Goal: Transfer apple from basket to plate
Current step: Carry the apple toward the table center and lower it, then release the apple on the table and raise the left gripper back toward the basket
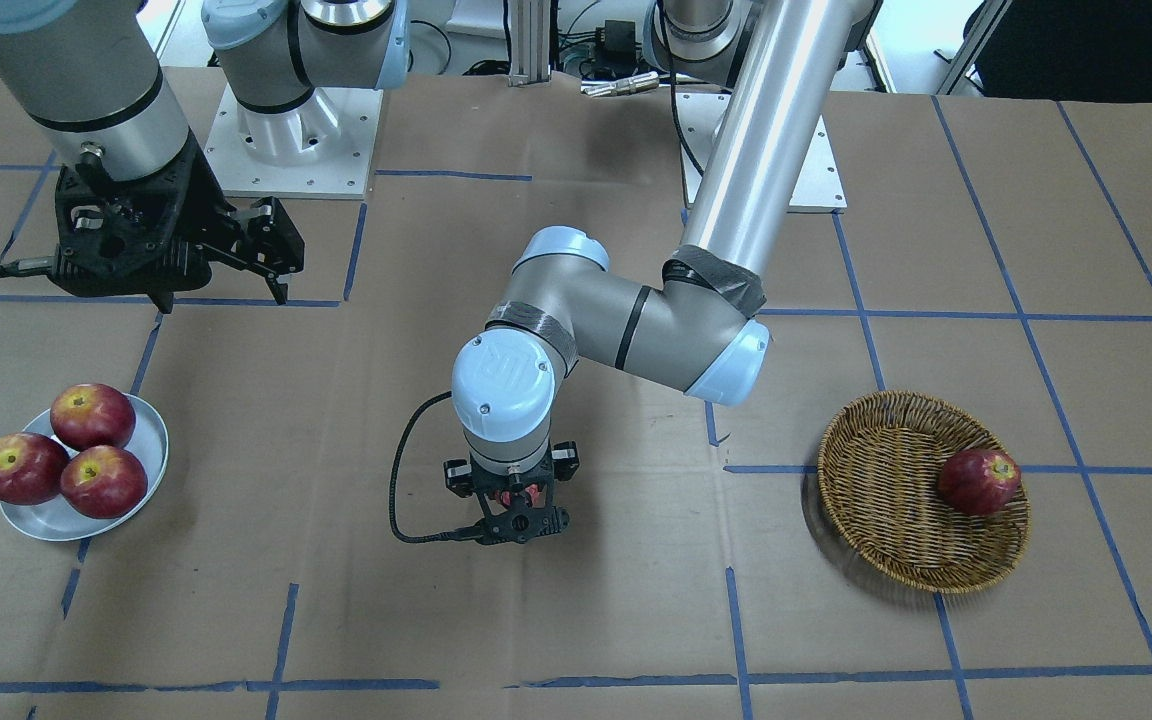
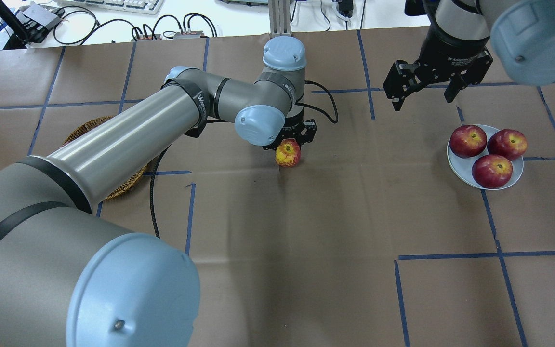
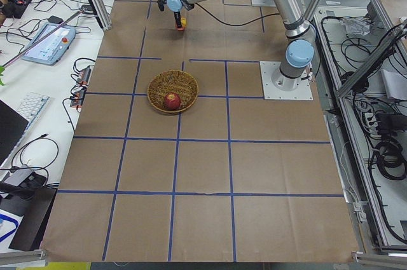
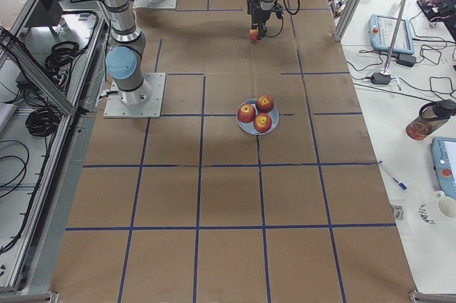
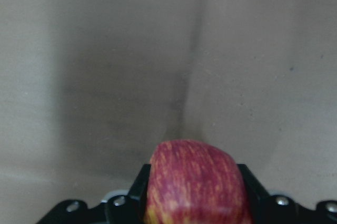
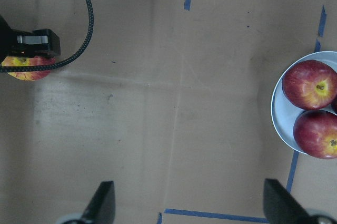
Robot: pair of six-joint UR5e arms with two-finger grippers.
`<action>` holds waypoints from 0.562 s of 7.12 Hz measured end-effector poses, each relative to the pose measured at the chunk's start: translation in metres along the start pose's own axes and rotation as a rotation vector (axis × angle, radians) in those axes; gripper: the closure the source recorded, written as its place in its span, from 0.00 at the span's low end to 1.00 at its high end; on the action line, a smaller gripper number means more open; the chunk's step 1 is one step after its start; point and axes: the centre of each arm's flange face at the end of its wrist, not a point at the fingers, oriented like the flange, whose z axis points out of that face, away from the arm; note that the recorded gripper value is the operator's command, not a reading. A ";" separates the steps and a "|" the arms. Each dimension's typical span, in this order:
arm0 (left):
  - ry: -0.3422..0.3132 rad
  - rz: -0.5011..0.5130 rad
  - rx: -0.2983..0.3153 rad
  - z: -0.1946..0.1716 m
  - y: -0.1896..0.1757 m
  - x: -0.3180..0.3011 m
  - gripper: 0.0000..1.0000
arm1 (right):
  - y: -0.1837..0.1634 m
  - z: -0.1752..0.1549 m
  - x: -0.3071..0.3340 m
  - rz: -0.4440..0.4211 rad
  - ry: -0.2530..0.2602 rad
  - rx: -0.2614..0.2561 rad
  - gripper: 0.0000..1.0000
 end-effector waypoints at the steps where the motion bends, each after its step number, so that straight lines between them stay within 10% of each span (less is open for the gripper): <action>1: -0.001 -0.001 -0.002 0.000 0.001 0.000 0.01 | 0.000 0.000 0.000 0.000 0.000 0.001 0.00; 4: -0.005 0.000 -0.003 -0.007 0.006 -0.009 0.01 | 0.000 0.000 0.000 0.008 0.002 0.000 0.00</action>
